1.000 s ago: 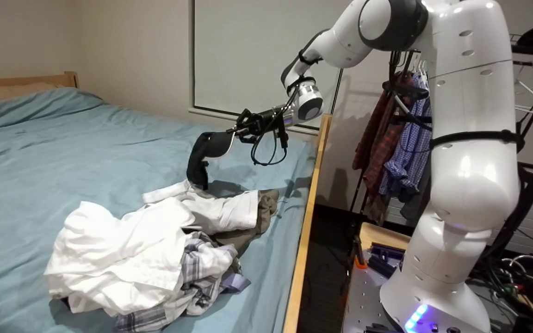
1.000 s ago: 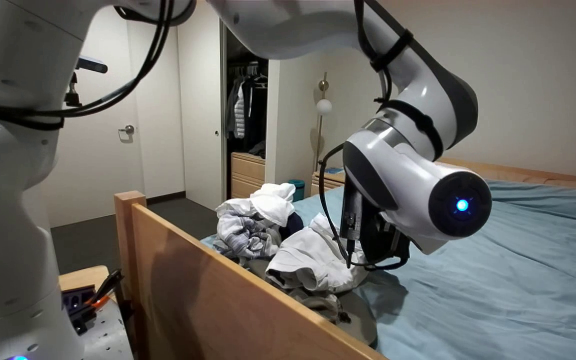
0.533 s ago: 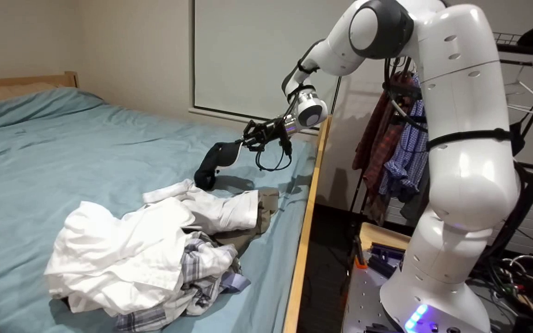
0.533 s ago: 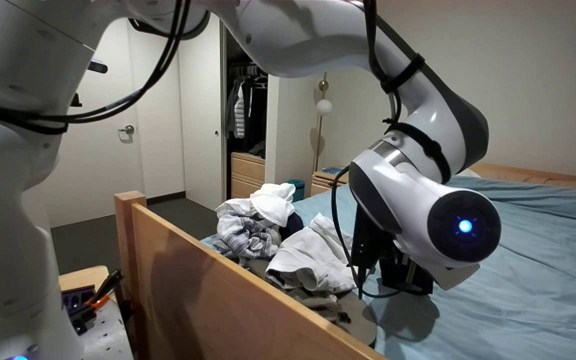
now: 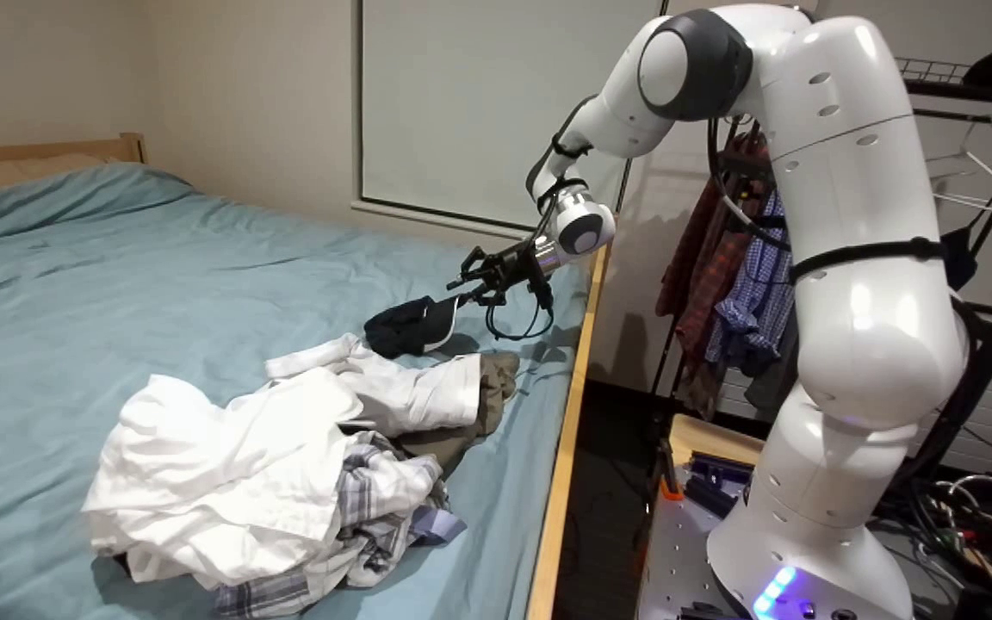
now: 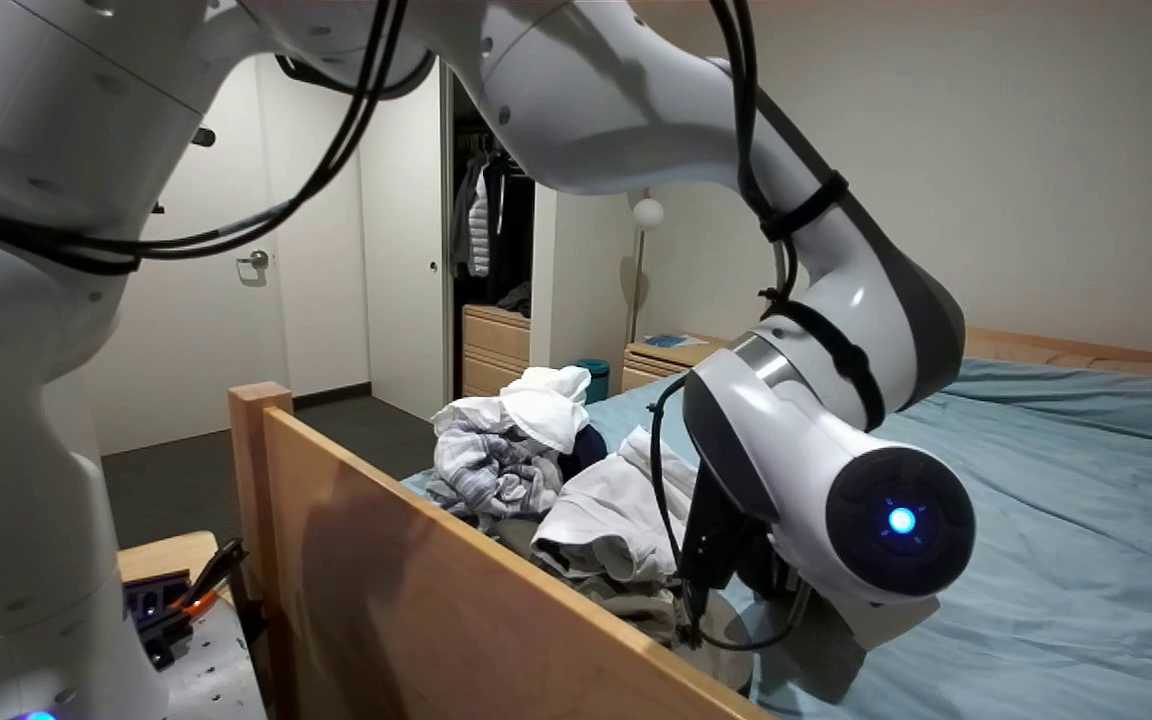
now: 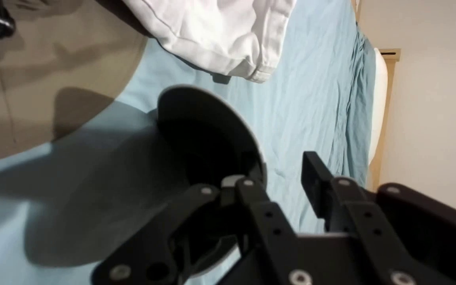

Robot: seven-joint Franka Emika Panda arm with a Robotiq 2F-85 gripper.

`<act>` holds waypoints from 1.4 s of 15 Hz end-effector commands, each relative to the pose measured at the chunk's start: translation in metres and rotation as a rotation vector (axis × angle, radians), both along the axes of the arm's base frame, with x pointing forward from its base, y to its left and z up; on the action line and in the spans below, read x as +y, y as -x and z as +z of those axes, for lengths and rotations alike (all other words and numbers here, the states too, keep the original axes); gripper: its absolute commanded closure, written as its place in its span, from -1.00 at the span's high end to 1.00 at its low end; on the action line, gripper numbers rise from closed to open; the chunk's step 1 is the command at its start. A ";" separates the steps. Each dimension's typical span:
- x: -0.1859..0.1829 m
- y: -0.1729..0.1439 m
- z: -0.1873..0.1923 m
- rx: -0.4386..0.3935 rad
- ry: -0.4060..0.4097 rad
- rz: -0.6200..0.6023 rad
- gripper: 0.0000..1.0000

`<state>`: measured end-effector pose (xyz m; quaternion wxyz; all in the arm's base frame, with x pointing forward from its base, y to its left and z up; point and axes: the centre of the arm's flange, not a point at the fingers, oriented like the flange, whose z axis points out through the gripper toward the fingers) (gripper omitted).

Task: Move the black cap to the right

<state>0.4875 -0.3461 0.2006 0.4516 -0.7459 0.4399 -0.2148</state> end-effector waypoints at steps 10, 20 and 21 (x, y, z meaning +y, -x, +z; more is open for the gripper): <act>-0.026 0.086 0.063 -0.024 0.134 -0.147 1.00; 0.127 0.048 0.227 -0.046 0.345 0.484 1.00; 0.146 0.053 0.236 -0.010 0.382 0.541 1.00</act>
